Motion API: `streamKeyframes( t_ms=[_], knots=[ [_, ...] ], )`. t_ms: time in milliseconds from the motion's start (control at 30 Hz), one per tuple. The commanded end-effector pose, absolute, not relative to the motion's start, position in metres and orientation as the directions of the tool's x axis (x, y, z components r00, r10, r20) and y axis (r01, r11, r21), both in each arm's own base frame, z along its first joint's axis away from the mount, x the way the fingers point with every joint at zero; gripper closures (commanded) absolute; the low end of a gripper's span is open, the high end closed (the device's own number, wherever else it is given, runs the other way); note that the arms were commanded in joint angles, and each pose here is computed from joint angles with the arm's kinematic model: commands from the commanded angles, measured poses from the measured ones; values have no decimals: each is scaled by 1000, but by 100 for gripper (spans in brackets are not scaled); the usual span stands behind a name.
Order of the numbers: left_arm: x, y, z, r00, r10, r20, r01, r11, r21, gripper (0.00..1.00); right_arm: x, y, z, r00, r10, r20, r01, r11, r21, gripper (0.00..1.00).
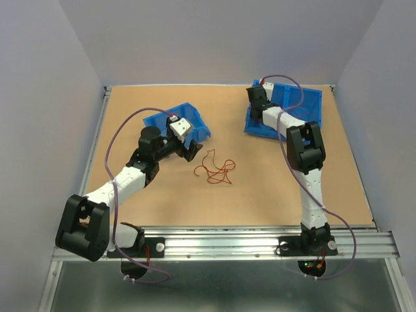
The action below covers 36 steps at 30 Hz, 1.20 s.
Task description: Untangle the cables
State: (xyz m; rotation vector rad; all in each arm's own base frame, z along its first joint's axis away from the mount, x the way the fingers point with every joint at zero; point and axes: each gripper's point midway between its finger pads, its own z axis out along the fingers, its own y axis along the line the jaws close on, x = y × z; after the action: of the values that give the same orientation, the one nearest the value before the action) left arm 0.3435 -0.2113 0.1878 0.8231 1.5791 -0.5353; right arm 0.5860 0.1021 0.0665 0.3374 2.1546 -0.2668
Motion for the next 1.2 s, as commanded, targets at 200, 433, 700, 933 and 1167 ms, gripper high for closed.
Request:
streamKeyframes(
  t_ms=[200,433,700,933,1167],
  knots=[
    [351,-217,219,55,187,-981,751,639,164,2,586,107,84,-558,258,-789,338,939,68,99],
    [350,-217,220,56,189,-980,750,640,166,2,570,88,141,-479,294,-827,375,920,110,91],
    [351,-219,218,52,192,-980,751,639,165,2,552,72,147,-472,333,-816,404,905,135,59],
    [351,-218,218,53,194,-980,750,640,167,2,548,78,156,-447,364,-817,375,905,198,49],
    [350,-219,218,55,196,-979,752,637,169,2,540,105,187,-380,331,-864,241,937,253,33]
  ],
)
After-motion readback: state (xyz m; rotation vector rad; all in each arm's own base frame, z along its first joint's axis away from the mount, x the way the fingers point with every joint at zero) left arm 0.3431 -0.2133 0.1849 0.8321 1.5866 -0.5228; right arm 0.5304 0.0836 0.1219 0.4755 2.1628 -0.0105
